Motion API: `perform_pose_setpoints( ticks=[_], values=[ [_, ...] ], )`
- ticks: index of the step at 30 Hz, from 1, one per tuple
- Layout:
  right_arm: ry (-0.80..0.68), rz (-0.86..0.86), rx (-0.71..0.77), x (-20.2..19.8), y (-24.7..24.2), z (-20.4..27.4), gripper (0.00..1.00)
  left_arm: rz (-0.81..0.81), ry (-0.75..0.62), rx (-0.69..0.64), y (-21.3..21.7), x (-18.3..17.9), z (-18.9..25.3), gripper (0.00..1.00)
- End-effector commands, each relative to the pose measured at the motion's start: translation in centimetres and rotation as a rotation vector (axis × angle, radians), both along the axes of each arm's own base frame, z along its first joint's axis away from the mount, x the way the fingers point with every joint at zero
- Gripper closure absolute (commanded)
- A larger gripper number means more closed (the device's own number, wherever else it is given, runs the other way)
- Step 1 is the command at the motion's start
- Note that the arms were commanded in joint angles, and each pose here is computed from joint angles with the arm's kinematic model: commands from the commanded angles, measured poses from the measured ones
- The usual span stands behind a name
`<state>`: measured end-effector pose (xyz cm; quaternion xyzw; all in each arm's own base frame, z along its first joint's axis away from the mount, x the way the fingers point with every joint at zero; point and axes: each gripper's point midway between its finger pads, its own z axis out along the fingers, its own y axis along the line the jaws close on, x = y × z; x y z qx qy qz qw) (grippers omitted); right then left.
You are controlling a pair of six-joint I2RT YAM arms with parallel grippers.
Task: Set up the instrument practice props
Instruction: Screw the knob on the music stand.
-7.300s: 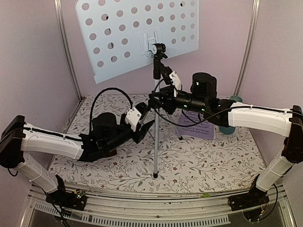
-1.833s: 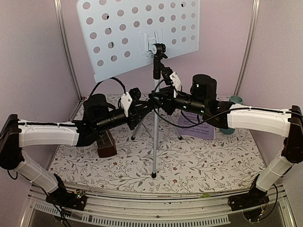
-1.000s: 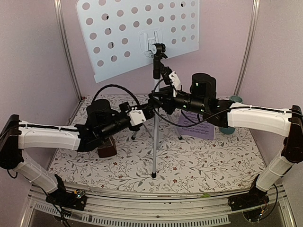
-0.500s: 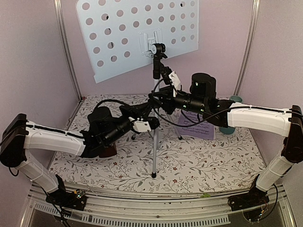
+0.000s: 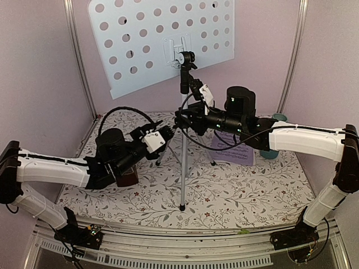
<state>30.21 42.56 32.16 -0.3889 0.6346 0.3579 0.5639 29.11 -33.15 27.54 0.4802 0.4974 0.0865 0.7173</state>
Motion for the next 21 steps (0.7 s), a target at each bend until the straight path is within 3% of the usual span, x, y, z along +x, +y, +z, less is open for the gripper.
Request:
perform_pose_setpoints(
  ticks=[1,8,14,17,21],
  values=[
    [0.247,0.081,-0.32,-2.5,-0.1,-13.0,1.0,-0.089,0.205,-0.243,0.3,-2.2,0.6,0.52],
    [0.252,0.084,-0.318,-2.6,0.0,-13.1,1.0,-0.244,0.448,-0.513,-0.7,-5.5,1.0,0.54],
    [0.256,0.082,-0.316,-2.5,0.0,-13.1,1.0,-0.354,0.74,-1.005,-0.3,-6.1,3.7,0.56],
    [0.259,0.082,-0.317,-2.6,0.0,-13.1,1.0,-0.371,0.966,-1.3,-0.1,-5.4,3.6,0.56],
    [0.26,0.08,-0.318,-2.6,-0.1,-13.1,1.0,-0.403,1.17,-1.607,0.0,-4.4,2.7,0.56]
  ],
)
